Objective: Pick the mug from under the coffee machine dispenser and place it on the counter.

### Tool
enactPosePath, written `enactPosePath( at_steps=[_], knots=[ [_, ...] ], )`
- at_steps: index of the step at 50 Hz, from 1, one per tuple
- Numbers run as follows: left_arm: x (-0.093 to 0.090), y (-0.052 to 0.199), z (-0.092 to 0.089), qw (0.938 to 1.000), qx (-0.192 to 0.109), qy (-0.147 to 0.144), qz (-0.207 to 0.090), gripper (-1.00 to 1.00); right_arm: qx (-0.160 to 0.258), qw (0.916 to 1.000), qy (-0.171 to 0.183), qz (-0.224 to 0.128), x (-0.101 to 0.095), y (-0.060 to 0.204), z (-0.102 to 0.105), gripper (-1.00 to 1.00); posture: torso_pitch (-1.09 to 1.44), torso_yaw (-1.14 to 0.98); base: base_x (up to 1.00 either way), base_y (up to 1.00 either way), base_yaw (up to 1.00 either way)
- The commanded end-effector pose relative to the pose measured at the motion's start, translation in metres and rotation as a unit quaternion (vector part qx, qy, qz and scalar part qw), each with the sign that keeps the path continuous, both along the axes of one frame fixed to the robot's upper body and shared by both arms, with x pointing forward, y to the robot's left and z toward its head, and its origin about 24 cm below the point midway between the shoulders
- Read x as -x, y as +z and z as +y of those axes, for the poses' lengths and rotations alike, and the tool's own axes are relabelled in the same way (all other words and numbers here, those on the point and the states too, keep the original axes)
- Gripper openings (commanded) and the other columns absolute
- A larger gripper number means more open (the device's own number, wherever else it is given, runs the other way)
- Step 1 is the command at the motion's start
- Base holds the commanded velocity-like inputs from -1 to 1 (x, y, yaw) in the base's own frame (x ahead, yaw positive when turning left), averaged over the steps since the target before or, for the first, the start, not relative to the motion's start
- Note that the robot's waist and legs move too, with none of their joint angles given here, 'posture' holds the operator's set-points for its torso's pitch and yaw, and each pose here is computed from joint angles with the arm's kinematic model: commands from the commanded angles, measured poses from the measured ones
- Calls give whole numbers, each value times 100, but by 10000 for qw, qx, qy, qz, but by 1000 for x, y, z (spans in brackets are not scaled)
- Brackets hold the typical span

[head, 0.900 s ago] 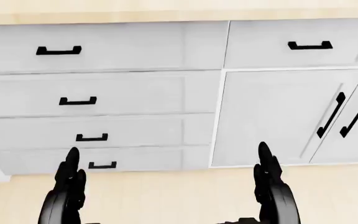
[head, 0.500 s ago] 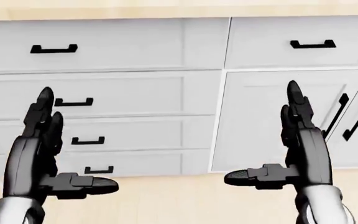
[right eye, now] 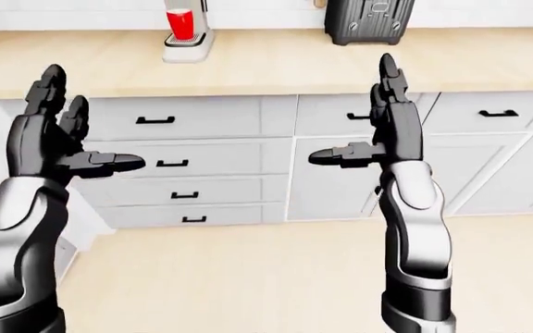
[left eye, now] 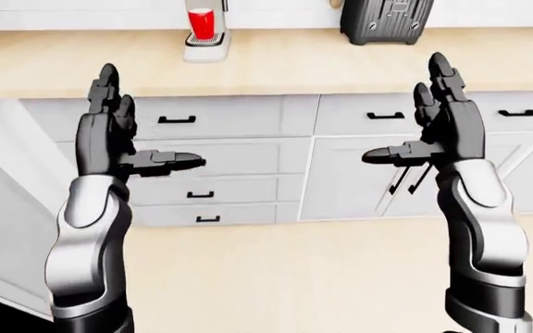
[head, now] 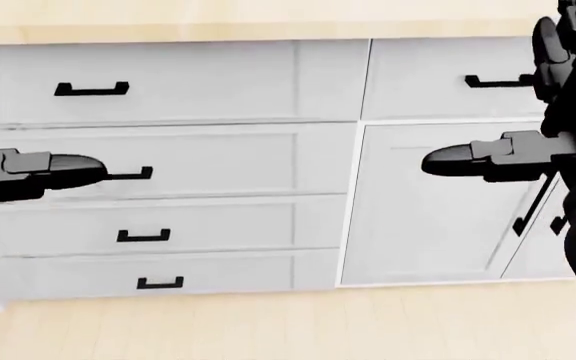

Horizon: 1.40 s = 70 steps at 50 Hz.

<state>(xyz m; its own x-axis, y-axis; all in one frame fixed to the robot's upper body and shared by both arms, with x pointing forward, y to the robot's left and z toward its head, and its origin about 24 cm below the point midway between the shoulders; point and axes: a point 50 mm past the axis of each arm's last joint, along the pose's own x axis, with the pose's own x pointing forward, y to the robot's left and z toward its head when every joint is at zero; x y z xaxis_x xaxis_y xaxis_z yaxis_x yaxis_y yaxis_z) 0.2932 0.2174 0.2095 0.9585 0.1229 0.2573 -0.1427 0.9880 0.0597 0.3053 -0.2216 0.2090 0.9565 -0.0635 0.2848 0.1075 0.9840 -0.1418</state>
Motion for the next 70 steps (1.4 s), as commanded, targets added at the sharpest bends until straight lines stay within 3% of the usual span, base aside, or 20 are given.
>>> enactPosePath(
  at_steps=[1,15,21,31,52,70],
  knots=[
    [5,20,-1,9990,-64,-1,-438,100,86,9988,-23,-487,4,23,-1,100,0,0,0,0,0],
    [7,46,15,9972,-169,256,-686,100,412,9964,-104,-739,4,44,-6,100,0,0,0,0,0],
    [9,57,32,9955,-262,506,-764,100,445,9945,-251,-917,5,63,-15,100,0,0,0,0,0],
    [10,63,52,9927,-379,799,-820,100,467,9930,-429,-992,5,70,-28,100,0,0,2,0,0],
    [11,68,56,9911,-466,879,-885,100,492,9927,-417,-1019,6,73,-28,100,0,0,14,0,0],
    [8,80,48,9913,-439,809,-936,100,433,9927,-353,-1069,12,85,-30,100,0,0,15,5,0]
  ],
)
